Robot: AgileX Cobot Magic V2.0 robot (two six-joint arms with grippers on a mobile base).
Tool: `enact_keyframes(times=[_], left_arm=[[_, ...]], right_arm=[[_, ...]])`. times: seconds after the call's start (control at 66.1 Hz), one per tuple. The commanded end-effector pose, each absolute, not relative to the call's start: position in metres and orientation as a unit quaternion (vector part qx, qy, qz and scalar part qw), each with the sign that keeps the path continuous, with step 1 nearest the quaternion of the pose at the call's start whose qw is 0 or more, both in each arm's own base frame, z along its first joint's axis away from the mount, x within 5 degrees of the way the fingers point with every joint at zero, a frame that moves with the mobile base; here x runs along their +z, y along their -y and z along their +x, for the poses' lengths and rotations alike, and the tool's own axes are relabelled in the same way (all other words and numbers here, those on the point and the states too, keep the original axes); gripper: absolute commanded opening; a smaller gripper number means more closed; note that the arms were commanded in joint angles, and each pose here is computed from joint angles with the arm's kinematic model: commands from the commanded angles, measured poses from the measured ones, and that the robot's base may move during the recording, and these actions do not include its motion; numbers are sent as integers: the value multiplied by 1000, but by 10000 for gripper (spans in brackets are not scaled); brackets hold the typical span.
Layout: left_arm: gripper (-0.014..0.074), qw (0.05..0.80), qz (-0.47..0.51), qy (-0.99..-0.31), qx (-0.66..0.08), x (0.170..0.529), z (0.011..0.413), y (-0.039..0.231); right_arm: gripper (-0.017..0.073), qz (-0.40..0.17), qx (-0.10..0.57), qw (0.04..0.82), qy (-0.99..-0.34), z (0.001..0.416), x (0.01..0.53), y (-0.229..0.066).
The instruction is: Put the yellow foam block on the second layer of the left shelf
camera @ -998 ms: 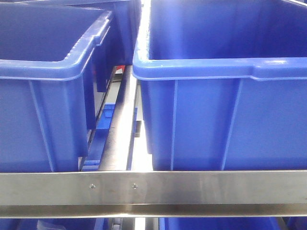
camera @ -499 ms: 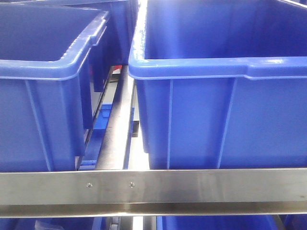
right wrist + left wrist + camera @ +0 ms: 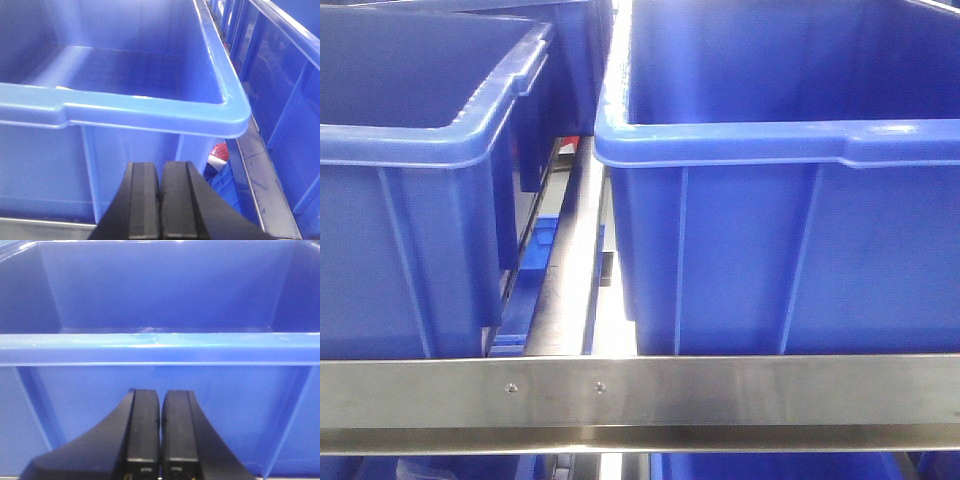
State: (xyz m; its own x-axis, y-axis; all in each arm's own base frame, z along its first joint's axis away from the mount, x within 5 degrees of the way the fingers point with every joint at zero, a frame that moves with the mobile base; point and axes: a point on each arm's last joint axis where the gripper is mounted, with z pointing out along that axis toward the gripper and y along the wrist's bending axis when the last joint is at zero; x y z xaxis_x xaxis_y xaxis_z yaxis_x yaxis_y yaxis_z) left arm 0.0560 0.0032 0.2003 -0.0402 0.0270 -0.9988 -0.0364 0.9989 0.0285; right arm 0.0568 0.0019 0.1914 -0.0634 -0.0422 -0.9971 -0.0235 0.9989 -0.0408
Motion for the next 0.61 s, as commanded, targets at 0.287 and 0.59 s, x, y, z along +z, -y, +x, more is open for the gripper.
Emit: enact_keyframes(times=[0.287,0.59], left_arm=[[136,719,2,-695,16,200,56,-1],[136,719,2,-695,16,200,56,-1]], right_arm=[[55,-12,-12,727,-686,54,207,0],[55,-12,-12,727,-686,54,207,0]])
